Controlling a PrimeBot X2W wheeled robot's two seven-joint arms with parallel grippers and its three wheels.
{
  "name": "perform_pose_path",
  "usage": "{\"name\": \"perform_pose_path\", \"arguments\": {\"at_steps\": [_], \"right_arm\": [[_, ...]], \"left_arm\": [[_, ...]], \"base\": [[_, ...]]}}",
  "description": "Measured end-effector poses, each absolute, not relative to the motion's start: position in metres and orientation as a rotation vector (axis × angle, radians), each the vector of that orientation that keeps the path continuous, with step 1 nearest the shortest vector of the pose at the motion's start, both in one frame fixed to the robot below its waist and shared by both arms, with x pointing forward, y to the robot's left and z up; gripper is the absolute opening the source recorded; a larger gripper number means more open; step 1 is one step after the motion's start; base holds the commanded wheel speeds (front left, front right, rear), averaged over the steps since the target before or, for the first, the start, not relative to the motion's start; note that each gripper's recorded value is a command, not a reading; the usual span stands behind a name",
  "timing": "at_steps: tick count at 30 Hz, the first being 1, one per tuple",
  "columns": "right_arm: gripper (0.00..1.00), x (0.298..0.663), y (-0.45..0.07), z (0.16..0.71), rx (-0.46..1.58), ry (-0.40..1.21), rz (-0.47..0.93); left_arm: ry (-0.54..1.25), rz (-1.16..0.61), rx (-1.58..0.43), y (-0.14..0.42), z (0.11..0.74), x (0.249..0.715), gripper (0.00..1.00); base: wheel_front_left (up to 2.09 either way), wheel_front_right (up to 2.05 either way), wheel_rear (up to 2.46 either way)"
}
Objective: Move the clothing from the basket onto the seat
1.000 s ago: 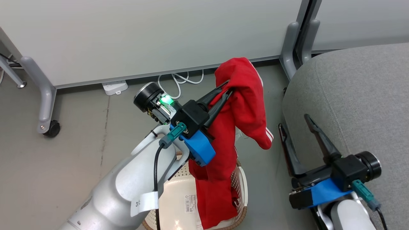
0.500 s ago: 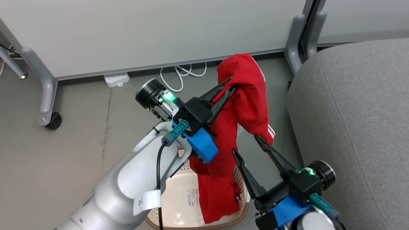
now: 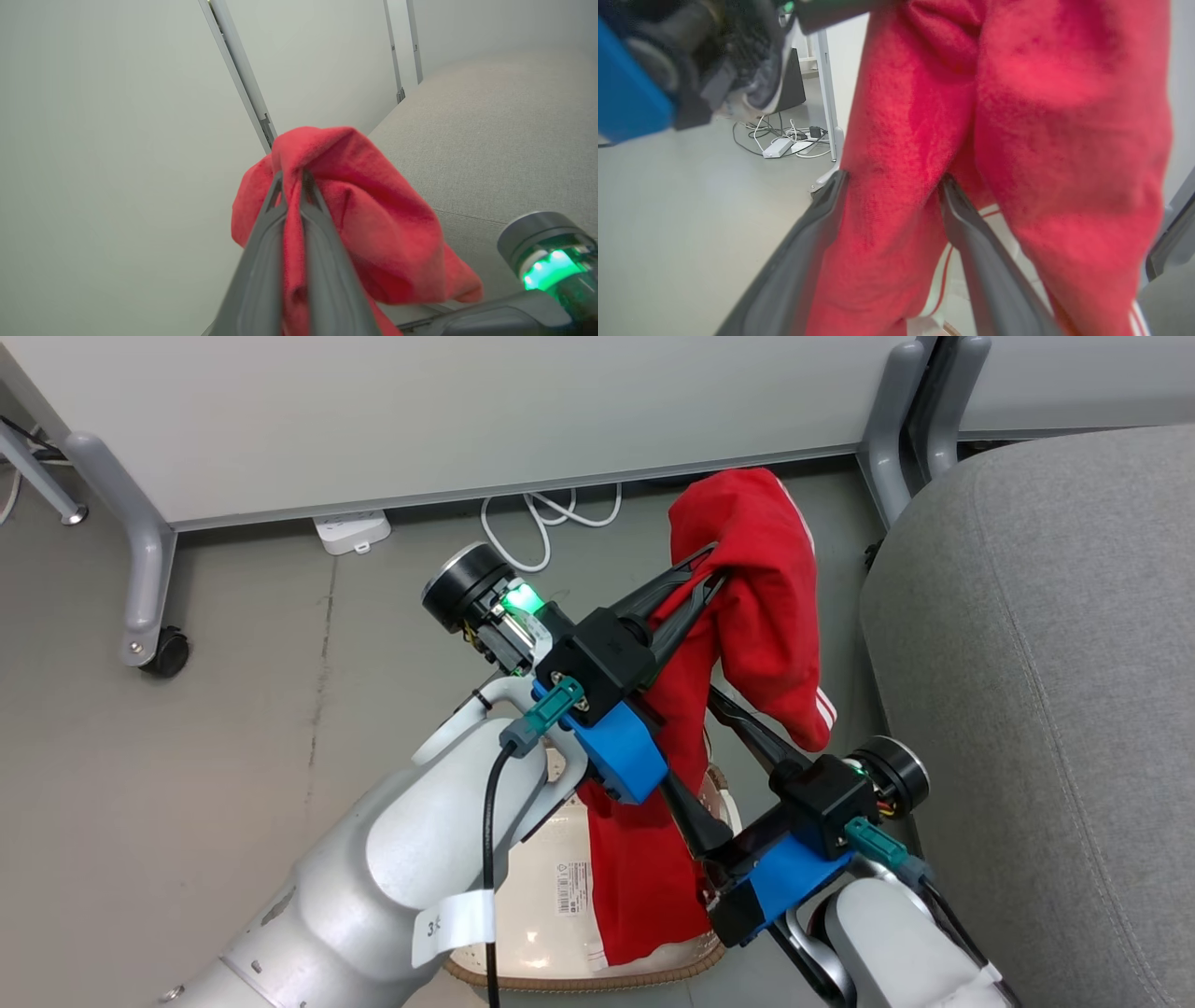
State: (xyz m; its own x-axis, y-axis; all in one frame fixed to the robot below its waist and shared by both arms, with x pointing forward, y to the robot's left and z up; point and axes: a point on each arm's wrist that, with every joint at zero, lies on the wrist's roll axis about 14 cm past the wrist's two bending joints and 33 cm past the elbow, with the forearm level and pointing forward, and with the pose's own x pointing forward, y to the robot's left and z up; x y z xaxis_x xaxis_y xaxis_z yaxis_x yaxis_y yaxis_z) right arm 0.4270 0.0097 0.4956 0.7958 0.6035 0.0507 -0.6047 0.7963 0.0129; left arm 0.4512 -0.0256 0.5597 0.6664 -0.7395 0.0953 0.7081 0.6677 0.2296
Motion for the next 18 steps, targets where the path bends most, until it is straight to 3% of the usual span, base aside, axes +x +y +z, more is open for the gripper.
{"name": "perform_pose_path", "arguments": {"at_steps": [13, 14, 15, 16, 18], "right_arm": [[1.00, 0.452, 0.024, 0.488, 0.065, -0.005, 0.676], [0.93, 0.456, 0.024, 0.488, 0.069, -0.002, 0.672], [0.36, 0.457, 0.024, 0.487, 0.074, 0.001, 0.671], [0.00, 0.458, 0.024, 0.486, 0.074, 0.005, 0.670], [0.00, 0.459, 0.023, 0.486, 0.078, 0.009, 0.667]], "left_arm": [[-0.183, -0.828, 0.168, -0.029, 0.557, 0.453, 0.00], [-0.184, -0.828, 0.166, -0.029, 0.558, 0.454, 0.00], [-0.184, -0.828, 0.166, -0.029, 0.558, 0.454, 0.00], [-0.183, -0.827, 0.166, -0.029, 0.557, 0.454, 0.00], [-0.183, -0.827, 0.165, -0.029, 0.557, 0.454, 0.00]], "base": [[0.00, 0.00, 0.00], [0.00, 0.00, 0.00], [0.00, 0.00, 0.00], [0.00, 0.00, 0.00], [0.00, 0.00, 0.00]]}}
